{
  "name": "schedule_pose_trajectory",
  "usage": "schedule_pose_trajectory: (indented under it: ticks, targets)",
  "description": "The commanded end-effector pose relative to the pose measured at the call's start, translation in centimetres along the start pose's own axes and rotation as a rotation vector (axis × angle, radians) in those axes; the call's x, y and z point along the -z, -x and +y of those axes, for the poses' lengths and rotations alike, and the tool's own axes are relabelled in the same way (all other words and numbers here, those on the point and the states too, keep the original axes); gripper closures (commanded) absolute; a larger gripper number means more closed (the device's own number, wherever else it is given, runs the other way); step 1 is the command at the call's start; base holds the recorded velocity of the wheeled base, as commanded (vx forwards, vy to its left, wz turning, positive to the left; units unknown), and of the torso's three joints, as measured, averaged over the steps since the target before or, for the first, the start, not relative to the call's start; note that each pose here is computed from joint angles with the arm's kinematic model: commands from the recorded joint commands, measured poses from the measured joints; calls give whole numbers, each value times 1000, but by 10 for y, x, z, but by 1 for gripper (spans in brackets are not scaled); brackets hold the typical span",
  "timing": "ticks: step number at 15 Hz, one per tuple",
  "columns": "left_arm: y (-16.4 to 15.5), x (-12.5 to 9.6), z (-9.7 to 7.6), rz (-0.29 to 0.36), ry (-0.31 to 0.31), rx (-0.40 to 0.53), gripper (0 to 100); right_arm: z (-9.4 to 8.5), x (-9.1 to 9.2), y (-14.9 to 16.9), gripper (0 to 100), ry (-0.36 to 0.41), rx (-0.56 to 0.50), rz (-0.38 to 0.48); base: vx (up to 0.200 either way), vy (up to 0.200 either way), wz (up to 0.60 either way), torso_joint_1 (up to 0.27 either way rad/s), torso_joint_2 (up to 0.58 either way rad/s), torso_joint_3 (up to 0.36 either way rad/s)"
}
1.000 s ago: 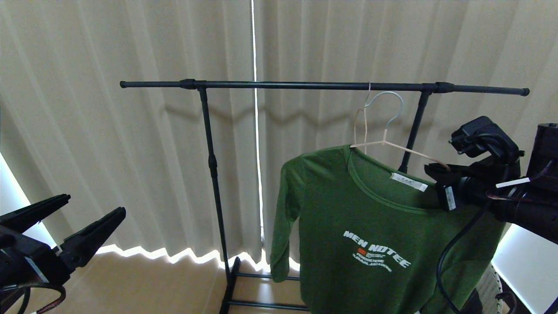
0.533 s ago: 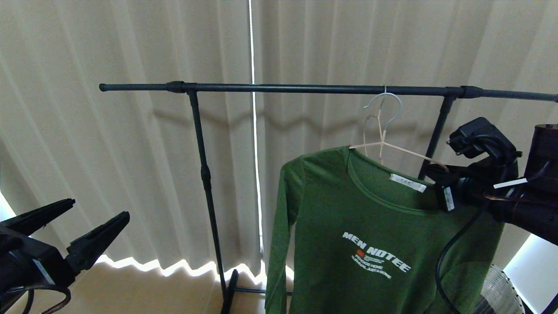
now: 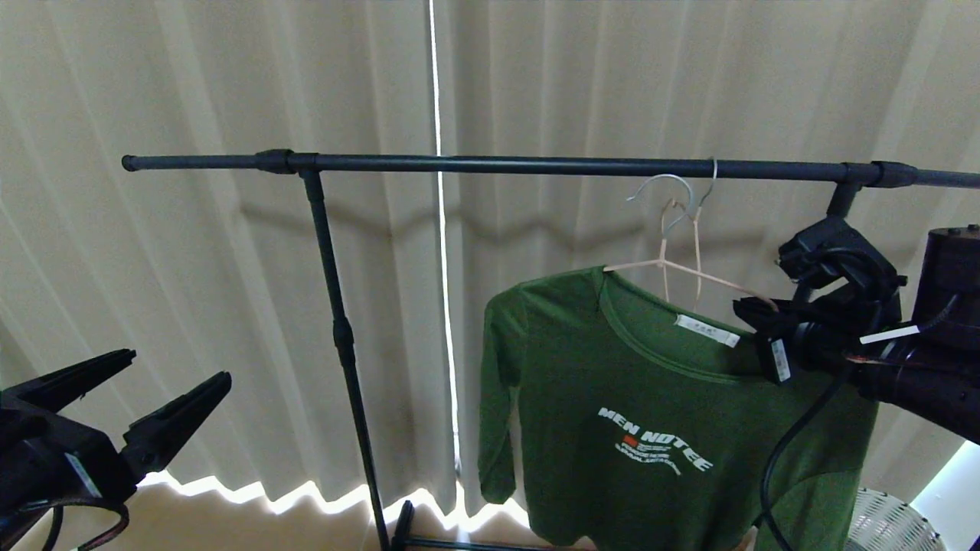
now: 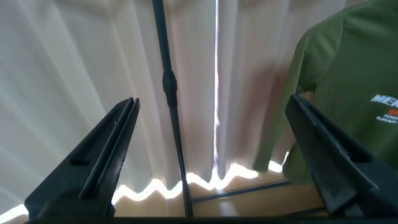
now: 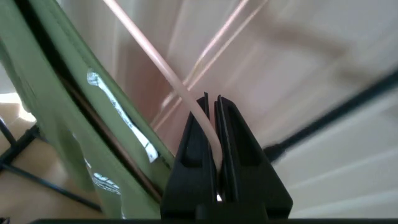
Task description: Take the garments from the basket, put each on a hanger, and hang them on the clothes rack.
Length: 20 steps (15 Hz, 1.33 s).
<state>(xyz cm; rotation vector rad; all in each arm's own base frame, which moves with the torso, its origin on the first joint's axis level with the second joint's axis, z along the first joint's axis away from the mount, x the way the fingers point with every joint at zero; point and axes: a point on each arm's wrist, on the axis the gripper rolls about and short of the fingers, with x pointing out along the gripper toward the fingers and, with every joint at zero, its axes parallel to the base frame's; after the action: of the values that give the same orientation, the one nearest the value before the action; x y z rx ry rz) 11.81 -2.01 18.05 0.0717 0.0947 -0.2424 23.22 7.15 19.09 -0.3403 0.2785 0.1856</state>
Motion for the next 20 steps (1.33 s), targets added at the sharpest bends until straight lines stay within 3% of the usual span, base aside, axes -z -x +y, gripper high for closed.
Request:
schedule_pose_trajectory:
  ticks: [1, 5, 9, 12, 20]
  targets:
    - [0, 0, 0, 0, 0, 2, 0, -1, -9, -2, 100, -2, 4, -26, 0, 0, 0, 0, 0, 0]
    - [0, 0, 0, -2, -1, 3, 0, -4, -28, -11, 100, -3, 53, -30, 0, 0, 0, 0, 0, 0]
    - [0, 0, 0, -2, -2, 3, 0, 12, -53, -31, 100, 17, 70, -11, 0, 0, 0, 0, 0, 0]
    - [0, 0, 0, -2, -2, 3, 0, 16, -56, -57, 100, 24, 114, 27, 0, 0, 0, 0, 0, 0]
    - [5, -4, -3, -32, -3, 22, 0, 38, -59, -83, 100, -17, 77, 26, 0, 0, 0, 0, 0, 0]
